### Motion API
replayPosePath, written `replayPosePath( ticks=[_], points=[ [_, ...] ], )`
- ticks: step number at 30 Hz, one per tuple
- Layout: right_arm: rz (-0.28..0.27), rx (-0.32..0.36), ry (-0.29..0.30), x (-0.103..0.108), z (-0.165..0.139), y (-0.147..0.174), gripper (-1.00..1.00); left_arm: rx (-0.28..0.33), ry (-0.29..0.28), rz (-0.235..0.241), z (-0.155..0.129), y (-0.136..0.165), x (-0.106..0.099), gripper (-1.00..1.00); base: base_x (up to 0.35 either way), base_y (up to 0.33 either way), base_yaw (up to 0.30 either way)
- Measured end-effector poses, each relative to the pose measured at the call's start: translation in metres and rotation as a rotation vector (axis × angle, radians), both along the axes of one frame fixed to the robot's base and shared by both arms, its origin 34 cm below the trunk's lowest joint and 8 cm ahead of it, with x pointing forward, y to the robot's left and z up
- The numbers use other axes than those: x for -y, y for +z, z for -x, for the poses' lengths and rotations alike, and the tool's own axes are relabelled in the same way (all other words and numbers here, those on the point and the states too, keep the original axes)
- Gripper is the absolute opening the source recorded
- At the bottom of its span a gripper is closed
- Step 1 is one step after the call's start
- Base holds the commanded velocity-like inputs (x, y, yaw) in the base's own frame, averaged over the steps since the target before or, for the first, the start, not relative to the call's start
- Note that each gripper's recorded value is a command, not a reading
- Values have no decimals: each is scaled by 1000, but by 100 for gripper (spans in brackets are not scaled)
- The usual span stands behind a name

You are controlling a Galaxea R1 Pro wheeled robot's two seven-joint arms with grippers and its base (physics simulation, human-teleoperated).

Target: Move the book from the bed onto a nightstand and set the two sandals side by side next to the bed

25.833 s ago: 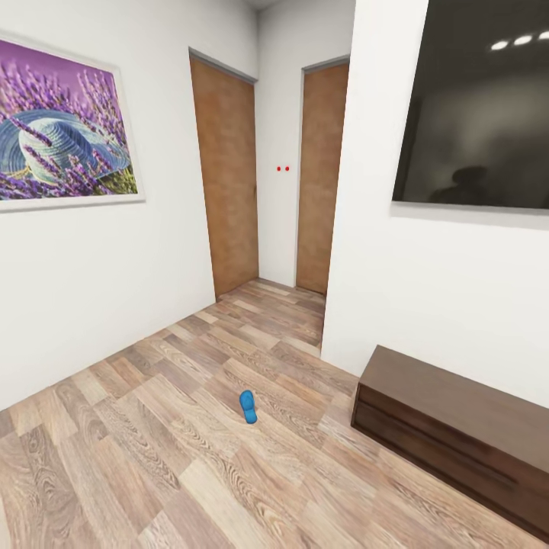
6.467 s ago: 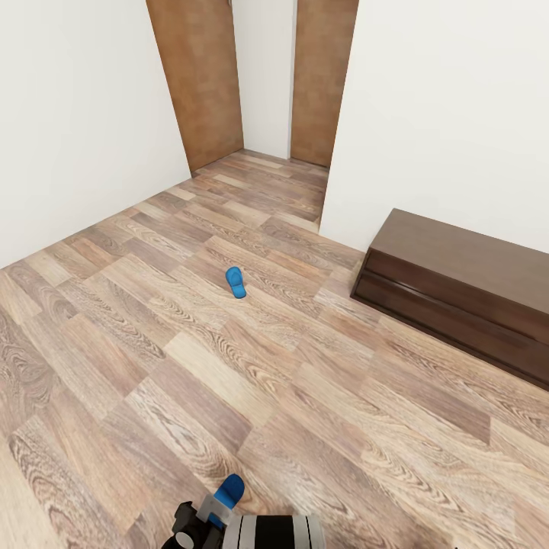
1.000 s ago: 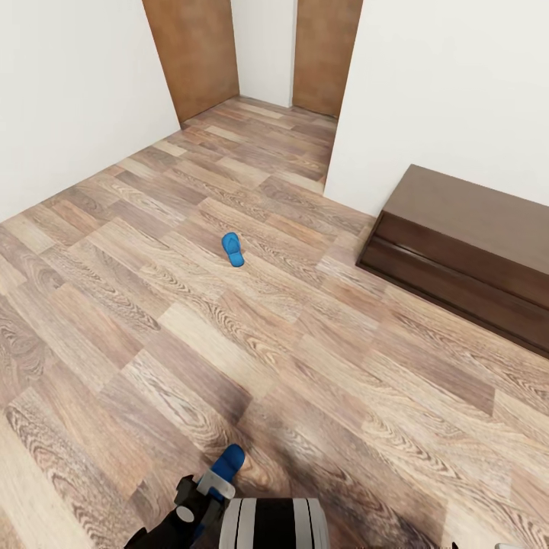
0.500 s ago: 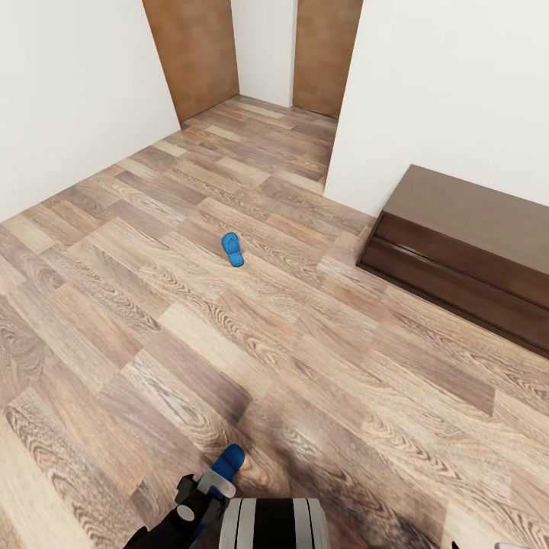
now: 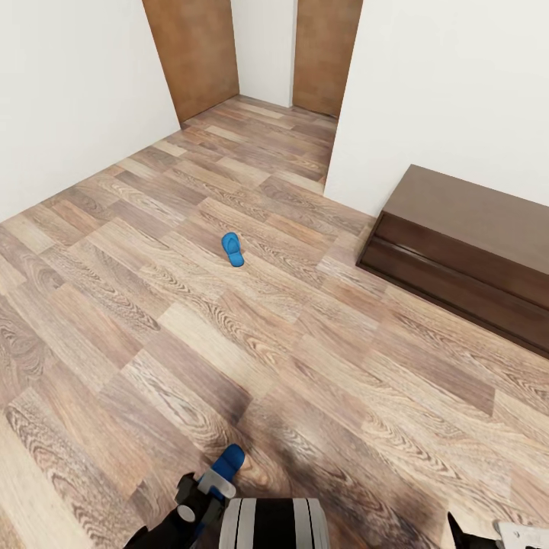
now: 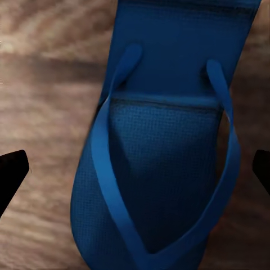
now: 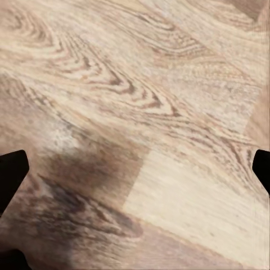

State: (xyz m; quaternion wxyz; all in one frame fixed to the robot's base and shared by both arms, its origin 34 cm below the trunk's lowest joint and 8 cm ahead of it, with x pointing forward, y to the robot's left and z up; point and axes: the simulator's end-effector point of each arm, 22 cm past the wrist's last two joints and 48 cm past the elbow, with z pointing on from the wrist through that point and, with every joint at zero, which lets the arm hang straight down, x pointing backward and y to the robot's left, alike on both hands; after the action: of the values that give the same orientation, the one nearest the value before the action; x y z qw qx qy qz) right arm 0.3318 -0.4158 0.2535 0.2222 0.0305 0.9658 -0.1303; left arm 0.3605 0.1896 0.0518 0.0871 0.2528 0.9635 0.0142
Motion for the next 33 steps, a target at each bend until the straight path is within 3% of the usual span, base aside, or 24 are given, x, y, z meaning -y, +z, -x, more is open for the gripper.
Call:
replayPosePath(
  ticks=[6,14,33],
  points=[
    [5,58,21,-1,-19,9,100,12,-56,-9,-2,1,2,100,0,0,0],
    [-7,96,32,-2,-38,11,100,14,-74,-12,-2,1,3,100,0,0,0],
    [-9,78,29,0,-37,4,100,-13,-82,-11,10,-8,4,100,0,0,0]
  ],
)
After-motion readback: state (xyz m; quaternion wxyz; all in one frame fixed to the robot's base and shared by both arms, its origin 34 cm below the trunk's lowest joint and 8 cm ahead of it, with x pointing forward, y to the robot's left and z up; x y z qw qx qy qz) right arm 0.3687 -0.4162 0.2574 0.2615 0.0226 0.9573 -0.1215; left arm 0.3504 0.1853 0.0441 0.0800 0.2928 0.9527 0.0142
